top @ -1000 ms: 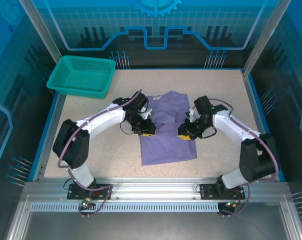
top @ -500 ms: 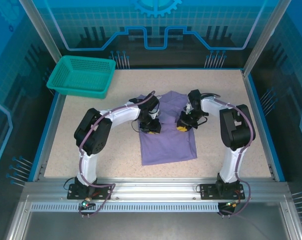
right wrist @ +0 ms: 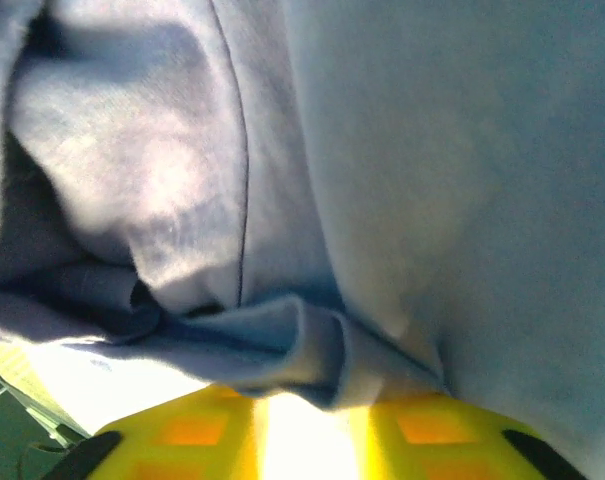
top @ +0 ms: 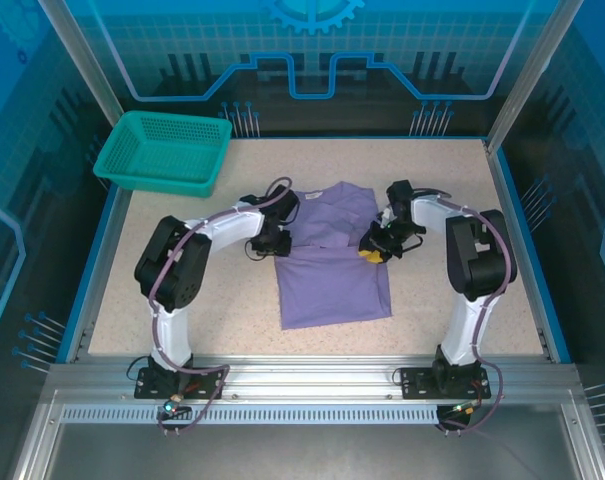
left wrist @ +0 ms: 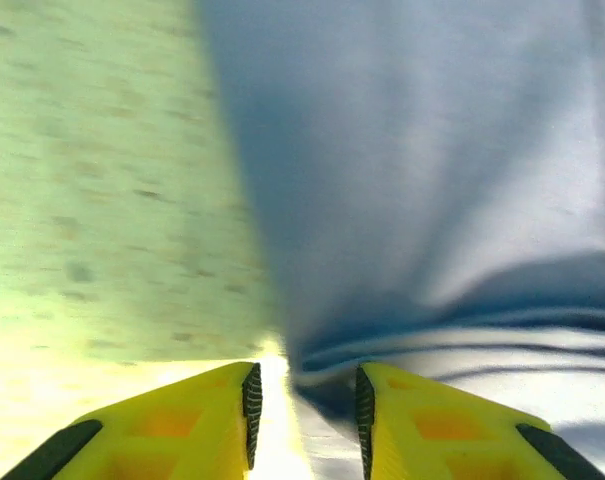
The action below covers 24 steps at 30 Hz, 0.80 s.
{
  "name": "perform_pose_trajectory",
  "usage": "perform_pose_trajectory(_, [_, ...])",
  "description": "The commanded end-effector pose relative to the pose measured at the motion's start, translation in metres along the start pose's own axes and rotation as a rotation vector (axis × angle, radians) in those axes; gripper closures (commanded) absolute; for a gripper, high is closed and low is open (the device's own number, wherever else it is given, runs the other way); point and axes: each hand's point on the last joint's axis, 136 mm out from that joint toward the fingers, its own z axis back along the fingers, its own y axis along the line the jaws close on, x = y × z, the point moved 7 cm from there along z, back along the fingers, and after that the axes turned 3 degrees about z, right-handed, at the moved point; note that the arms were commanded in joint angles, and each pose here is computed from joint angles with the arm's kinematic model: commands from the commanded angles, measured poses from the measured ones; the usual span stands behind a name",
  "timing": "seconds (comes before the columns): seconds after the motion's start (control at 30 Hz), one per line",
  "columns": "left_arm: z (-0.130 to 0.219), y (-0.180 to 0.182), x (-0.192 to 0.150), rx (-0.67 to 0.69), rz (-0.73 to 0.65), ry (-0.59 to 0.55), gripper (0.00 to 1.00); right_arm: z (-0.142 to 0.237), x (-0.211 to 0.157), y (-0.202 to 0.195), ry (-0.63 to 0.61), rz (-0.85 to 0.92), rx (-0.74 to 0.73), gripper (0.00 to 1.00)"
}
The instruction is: Fold and stack the t-shirts
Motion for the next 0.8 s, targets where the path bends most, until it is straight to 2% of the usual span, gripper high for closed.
perform_pose_trajectory(0.0, [0.032,0.024,-0.001,0.069,0.062,-0.07,0.54,0.028,-0.009,0.005,-0.079,0.044,0.041,0.6])
perform_pose_trajectory(0.1, [0.056,0.027,-0.01,-0.01,0.084,-0.088,0.43,0.042,-0.032,0.003,-0.094,0.071,0.052,0.48])
perform_pose_trajectory(0.17, [0.066,0.024,-0.022,-0.095,0.068,-0.051,0.37,0.049,-0.055,-0.005,-0.088,0.077,0.024,0.37])
perform_pose_trajectory(0.3, [0.071,0.016,-0.064,-0.335,0.05,0.1,0.35,0.054,-0.101,-0.024,-0.035,0.065,-0.005,0.27])
perform_pose_trajectory(0.4, [0.064,0.013,-0.101,-0.512,0.086,0.245,0.34,0.047,-0.134,-0.04,0.026,0.046,-0.02,0.2])
perform_pose_trajectory(0.5, [0.052,0.004,-0.134,-0.635,0.119,0.376,0.34,0.043,-0.151,-0.044,0.021,0.067,-0.031,0.19])
perform_pose_trajectory(0.57, [0.041,-0.003,-0.15,-0.695,0.153,0.431,0.34,0.039,-0.155,-0.041,0.022,0.085,-0.062,0.22])
perform_pose_trajectory(0.7, [0.015,-0.005,-0.164,-0.729,0.265,0.487,0.4,0.029,-0.154,-0.057,0.063,0.032,-0.234,0.28])
perform_pose_trajectory(0.77, [0.007,-0.004,-0.167,-0.725,0.298,0.498,0.43,0.022,-0.151,-0.057,0.066,0.026,-0.218,0.34])
